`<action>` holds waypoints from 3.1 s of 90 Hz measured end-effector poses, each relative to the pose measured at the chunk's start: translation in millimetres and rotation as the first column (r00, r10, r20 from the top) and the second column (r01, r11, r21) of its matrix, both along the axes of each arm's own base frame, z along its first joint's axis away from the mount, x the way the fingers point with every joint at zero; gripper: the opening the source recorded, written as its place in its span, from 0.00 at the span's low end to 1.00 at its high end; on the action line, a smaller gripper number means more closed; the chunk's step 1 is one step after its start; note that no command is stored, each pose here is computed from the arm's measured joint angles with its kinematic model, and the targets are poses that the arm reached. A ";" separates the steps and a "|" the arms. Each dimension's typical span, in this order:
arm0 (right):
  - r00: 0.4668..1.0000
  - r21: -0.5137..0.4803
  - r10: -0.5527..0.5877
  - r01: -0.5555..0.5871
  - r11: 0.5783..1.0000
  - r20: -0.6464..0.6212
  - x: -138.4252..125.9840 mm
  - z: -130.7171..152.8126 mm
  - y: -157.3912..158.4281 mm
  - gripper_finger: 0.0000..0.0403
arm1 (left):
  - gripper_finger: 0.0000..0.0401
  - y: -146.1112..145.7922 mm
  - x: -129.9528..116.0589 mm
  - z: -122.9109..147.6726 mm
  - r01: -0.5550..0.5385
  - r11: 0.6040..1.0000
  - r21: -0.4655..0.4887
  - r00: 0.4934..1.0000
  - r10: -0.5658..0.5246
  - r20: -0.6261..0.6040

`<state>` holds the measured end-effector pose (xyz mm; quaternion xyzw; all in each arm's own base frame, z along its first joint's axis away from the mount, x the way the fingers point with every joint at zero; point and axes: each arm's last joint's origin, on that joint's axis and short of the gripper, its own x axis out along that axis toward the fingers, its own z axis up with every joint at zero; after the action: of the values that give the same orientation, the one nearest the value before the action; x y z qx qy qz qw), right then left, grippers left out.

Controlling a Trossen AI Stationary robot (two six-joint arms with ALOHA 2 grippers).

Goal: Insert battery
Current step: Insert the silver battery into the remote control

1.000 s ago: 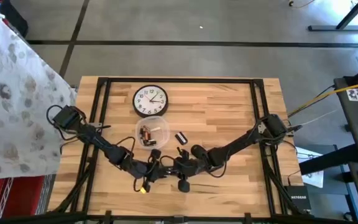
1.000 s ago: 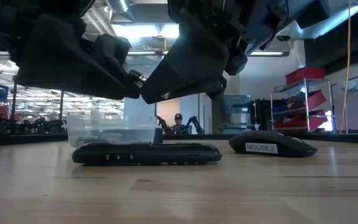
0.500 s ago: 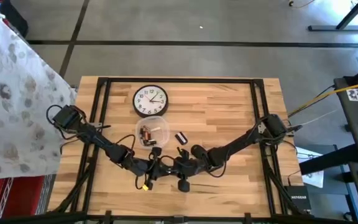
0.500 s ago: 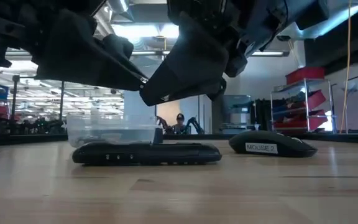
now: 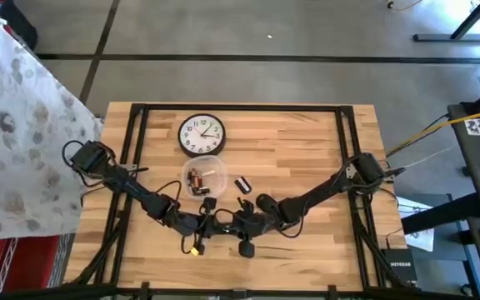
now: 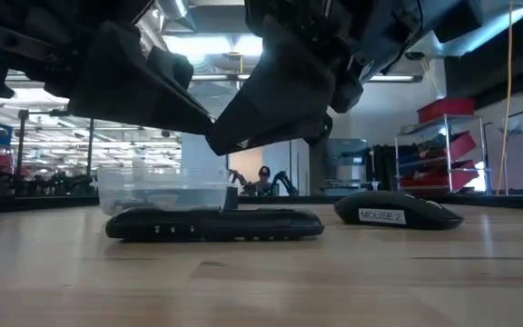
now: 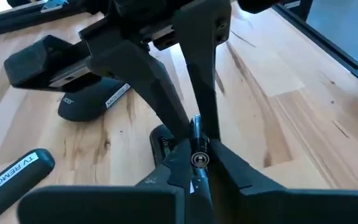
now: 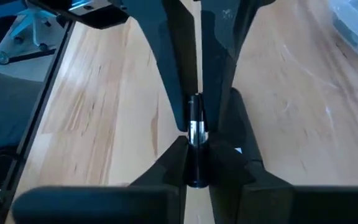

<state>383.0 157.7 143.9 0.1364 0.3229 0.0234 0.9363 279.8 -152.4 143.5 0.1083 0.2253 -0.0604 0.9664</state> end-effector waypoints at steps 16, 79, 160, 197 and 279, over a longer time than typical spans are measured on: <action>0.998 -0.029 -0.011 0.009 1.000 -0.058 1.0 4.7 -5.1 0.25 | 0.03 1.3 -2.4 -4.9 -0.004 1.000 0.000 0.998 0.004 -0.056; 0.920 -0.100 -0.133 0.104 0.990 -0.369 -21.9 6.1 -0.5 0.39 | 0.02 13.1 10.7 -18.8 -0.011 0.999 -0.046 0.997 0.007 -0.071; 0.885 0.012 -0.088 0.105 0.994 -0.457 -25.9 3.9 1.3 0.39 | 0.02 15.2 33.5 -18.4 0.081 0.991 0.109 0.965 -0.050 -0.257; 0.881 -0.001 -0.169 0.188 0.982 -0.441 -23.1 1.7 -2.7 0.39 | 0.02 17.1 35.3 -19.5 0.051 0.995 0.091 0.968 -0.027 -0.251; 0.863 0.012 -0.181 0.212 0.977 -0.472 -12.3 -20.1 -5.6 0.39 | 0.10 18.2 38.1 -21.0 0.016 0.998 -0.060 0.965 -0.031 -0.261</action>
<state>370.6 152.1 123.8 0.2001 0.5228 -0.0956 0.8231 317.9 -134.2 122.5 0.0744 0.3481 -0.0920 0.9300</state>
